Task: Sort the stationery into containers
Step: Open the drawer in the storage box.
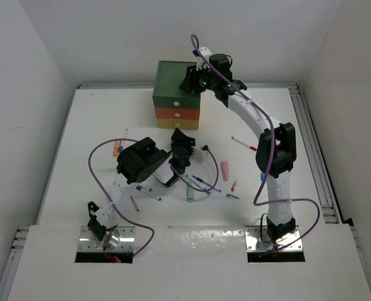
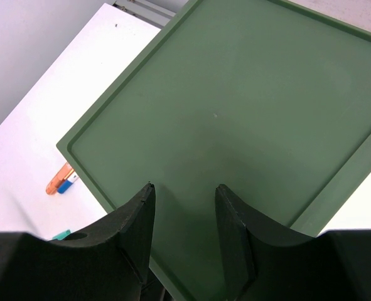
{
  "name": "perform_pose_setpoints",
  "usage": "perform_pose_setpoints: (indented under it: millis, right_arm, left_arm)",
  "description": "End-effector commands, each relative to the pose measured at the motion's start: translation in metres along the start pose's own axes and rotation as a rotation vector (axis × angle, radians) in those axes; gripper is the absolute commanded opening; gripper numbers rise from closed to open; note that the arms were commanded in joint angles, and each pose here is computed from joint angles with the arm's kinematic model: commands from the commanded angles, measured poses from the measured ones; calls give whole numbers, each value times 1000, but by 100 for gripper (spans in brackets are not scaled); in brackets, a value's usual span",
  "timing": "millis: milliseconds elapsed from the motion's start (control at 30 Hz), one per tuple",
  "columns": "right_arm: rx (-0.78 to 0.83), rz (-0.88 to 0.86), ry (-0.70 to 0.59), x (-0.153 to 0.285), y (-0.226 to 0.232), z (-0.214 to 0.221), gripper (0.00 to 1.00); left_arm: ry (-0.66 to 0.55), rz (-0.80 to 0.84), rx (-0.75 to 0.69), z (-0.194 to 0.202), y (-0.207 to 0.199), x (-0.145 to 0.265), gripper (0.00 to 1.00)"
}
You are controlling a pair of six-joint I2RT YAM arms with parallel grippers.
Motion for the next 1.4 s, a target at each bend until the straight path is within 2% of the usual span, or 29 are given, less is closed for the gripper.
perform_pose_setpoints:
  millis: [0,900,1000,1067,1167,1367]
  right_arm:
    - [-5,-22,32,-2,3,9,43]
    - [-19,-27,35,-9,2,13,44]
    - [-19,-29,35,-9,3,13,43]
    - [-23,-28,39,-9,2,14,43]
    - [-24,-30,41,-10,3,15,43]
    - [-24,-32,40,-9,4,14,43]
  left_arm:
    - [-150,-499,343,-15,75,2,43]
    - [-143,-546,338,-11,65,-29,45]
    - [-144,-546,339,-11,64,-30,38]
    - [-143,-547,344,-11,65,-30,28]
    - [-145,-548,343,-12,66,-29,18]
    - [-146,-538,335,-13,66,-25,6]
Point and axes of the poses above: each gripper's point midway between its finger pads, its own x axis back along the fingers, its own y axis along the line the jaws close on, z = x × y, the point moved 9 cm from there along x, back along the fingers, and after that the axes turned 9 degrees about x, right-handed, at the moved point
